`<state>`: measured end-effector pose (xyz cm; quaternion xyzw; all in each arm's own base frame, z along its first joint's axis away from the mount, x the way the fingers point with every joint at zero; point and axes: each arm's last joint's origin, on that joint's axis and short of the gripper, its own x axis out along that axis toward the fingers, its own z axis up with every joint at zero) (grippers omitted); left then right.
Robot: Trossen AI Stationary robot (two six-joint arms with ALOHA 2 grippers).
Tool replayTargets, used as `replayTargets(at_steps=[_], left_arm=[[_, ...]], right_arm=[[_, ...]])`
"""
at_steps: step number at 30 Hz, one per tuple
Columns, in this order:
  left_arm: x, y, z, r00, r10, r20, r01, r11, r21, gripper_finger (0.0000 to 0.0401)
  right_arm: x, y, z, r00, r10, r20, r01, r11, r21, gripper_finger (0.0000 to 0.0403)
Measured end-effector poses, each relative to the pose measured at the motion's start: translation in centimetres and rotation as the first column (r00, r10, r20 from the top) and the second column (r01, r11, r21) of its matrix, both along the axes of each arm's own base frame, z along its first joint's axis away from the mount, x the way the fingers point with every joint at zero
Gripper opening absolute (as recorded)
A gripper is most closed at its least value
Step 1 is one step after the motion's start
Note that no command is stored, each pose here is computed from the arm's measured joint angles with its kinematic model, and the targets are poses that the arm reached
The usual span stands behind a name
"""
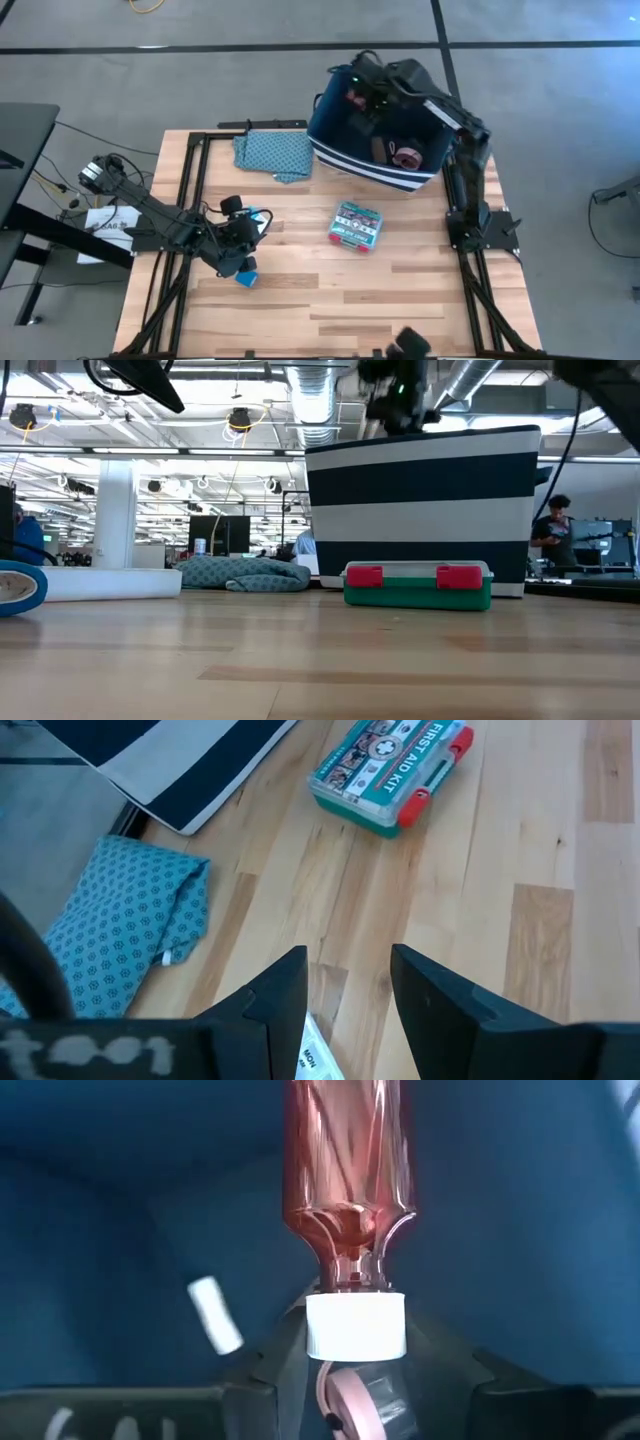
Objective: Pick & place medical supplies in basket/bin
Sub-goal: Put the orange pill bottle into the blue basket
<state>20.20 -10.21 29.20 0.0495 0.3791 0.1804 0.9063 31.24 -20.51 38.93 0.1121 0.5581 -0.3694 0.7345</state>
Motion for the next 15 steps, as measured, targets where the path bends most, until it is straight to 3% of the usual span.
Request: replayTargets(at_steps=[5, 10, 15], left_arm=[[-0.3, -0.2, -0.1, 1.0, -0.005, -0.016, 0.005, 1.0, -0.003, 0.0137], [-0.6, -0.5, -0.2, 1.0, 0.01, -0.019, -0.011, 0.999, -0.03, 0.0137], [-0.9, -1.0, -0.2, 1.0, 0.01, -0.009, -0.011, 0.998, -0.064, 0.0137]], right_arm=[[2.9, -2.9, -5.8, 0.994, -0.003, -0.113, 0.016, 0.993, 0.114, 0.0141], [5.3, -4.4, -11.8, 0.979, 0.043, -0.198, 0.006, 0.97, 0.243, 0.0128], [6.4, -4.9, -14.8, 0.967, 0.057, -0.25, 0.012, 0.964, 0.267, 0.0137]])
